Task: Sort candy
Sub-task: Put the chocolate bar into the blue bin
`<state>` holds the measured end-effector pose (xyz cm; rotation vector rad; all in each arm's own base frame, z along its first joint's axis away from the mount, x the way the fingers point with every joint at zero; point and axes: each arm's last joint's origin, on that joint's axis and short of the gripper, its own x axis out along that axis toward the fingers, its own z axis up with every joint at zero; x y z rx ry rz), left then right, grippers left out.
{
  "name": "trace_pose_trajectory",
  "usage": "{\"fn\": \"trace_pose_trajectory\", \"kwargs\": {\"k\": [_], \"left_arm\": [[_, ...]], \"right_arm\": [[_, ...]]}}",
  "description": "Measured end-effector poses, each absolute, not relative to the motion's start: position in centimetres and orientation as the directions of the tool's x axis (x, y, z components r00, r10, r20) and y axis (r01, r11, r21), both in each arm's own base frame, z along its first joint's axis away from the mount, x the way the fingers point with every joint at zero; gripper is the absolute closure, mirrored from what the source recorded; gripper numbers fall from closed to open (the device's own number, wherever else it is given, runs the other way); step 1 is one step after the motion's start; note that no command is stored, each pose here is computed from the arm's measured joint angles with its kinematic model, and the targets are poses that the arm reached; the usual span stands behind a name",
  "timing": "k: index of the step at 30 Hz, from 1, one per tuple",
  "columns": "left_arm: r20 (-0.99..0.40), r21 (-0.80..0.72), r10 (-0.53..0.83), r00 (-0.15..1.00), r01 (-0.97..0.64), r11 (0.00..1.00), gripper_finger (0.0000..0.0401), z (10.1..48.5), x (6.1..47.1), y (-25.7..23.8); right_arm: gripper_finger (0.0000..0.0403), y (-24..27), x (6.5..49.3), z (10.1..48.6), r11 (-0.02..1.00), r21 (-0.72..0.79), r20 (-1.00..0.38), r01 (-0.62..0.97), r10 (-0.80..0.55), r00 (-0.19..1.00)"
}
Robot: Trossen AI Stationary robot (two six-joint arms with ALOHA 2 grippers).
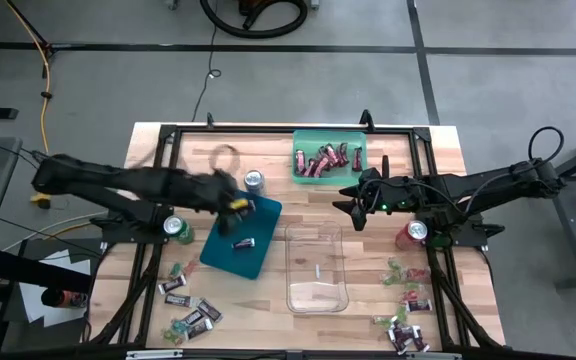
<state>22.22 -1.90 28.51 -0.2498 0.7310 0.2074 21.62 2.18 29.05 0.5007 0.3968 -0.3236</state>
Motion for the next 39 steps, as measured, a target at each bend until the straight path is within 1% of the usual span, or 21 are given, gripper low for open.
{"fn": "trace_pose_trajectory", "kwargs": {"k": [2,7,12,16,19,22,27,29,33,37,39], "left_arm": [[-0.768,-0.108,0.073,0.637,-0.240,0.965,0.0401,26.7,23.4,-2.1],[-0.884,0.002,0.087,0.459,-0.184,0.983,0.0401,22.2,26.0,-2.4],[-0.938,0.064,0.106,0.331,-0.133,0.989,0.0401,18.6,27.5,-2.5],[-0.957,0.080,0.112,0.267,-0.128,0.988,0.0401,16.6,28.1,-2.6],[-0.965,0.088,0.116,0.236,-0.126,0.988,0.0401,15.4,28.5,-2.6],[-0.966,0.090,0.117,0.229,-0.125,0.988,0.0401,14.6,28.9,-2.6],[-0.967,0.097,0.124,0.222,-0.127,0.987,0.0400,14.3,29.1,-2.6],[-0.967,0.087,0.115,0.227,-0.128,0.988,0.0394,14.4,29.0,-2.6],[-0.971,0.019,0.051,0.233,-0.136,0.991,0.0357,15.1,28.8,-2.6],[-0.974,0.004,0.033,0.224,-0.128,0.992,0.0300,16.5,28.4,-2.4],[-0.969,0.009,0.036,0.244,-0.110,0.994,0.0270,17.8,28.5,-2.4]], "right_arm": [[0.0172,2.2,21.6,29.0,0.830,0.398,-0.440,0.391,-0.201,0.875],[0.0172,2.2,21.6,29.1,0.830,0.399,-0.440,0.391,-0.201,0.875],[0.0172,2.2,21.6,29.1,0.830,0.399,-0.440,0.391,-0.201,0.875],[0.0172,2.2,21.6,29.1,0.830,0.399,-0.440,0.391,-0.201,0.875],[0.0172,2.2,21.6,29.1,0.830,0.399,-0.440,0.391,-0.201,0.875],[0.0172,2.2,21.6,29.1,0.830,0.399,-0.440,0.391,-0.201,0.875],[0.0172,2.2,21.6,29.1,0.830,0.399,-0.440,0.390,-0.200,0.875],[0.0172,2.2,21.6,29.1,0.830,0.399,-0.440,0.390,-0.200,0.875],[0.0172,2.2,21.6,29.1,0.830,0.399,-0.439,0.390,-0.201,0.876],[0.0172,2.2,21.6,29.1,0.830,0.399,-0.440,0.390,-0.200,0.875],[0.0172,2.2,21.6,29.1,0.830,0.399,-0.440,0.390,-0.200,0.876]]}}
